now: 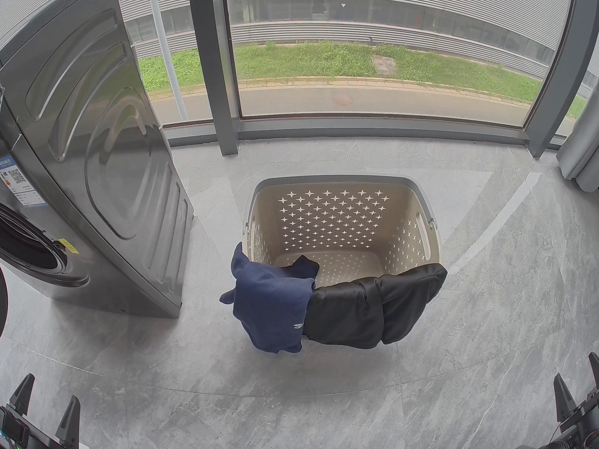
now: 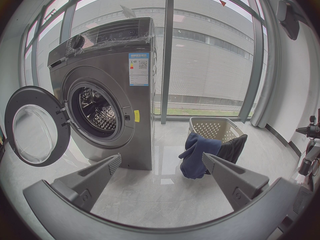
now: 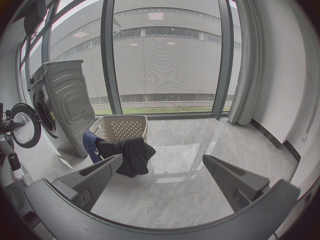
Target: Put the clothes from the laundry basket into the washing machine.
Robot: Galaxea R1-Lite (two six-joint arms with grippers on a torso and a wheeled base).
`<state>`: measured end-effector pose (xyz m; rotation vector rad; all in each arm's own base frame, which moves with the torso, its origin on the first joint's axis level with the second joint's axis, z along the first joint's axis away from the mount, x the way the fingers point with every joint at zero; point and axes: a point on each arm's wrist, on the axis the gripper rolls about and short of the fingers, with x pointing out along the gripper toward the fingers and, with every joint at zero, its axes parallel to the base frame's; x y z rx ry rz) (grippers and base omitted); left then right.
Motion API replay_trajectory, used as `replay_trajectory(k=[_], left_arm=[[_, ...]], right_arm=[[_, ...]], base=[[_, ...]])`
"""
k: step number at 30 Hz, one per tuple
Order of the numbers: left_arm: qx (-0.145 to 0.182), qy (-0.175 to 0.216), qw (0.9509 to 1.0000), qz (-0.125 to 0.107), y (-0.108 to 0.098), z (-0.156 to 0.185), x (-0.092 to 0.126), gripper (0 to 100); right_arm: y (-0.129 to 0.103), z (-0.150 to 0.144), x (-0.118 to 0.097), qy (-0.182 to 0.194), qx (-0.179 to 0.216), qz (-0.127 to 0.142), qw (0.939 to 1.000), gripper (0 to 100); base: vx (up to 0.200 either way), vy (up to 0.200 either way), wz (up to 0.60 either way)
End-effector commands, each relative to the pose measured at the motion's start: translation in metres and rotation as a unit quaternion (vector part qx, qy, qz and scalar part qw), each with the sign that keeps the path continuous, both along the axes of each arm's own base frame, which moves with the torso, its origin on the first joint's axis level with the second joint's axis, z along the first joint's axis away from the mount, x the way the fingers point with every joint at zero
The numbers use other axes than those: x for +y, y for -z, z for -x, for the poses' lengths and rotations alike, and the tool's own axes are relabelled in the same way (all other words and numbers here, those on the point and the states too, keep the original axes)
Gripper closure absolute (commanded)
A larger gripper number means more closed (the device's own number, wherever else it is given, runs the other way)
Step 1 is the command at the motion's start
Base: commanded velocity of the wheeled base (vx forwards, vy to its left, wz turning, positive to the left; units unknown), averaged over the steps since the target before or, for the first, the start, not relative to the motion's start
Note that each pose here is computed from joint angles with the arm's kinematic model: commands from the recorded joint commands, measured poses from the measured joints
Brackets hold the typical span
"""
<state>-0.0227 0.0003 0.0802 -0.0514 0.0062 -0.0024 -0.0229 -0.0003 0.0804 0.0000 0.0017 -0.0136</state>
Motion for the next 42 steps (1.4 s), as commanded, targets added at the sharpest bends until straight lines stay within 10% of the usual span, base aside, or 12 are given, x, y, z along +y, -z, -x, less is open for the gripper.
replay_trajectory(k=[1,42], left_arm=[[-0.001,0.000,1.0000,0.000,0.0045,0.0002,0.0000,0],[0.000,-0.001,1.0000,0.000,0.0049,0.0001,0.0000,0]], right_arm=[[0.0053,-0.0001,0.0000,-0.001,0.001,0.000,1.0000,0],[0.0053,-0.0001,0.0000,-0.001,0.001,0.000,1.0000,0]], base=[[0.000,0.000,0.00],[0.000,-0.020,0.00]])
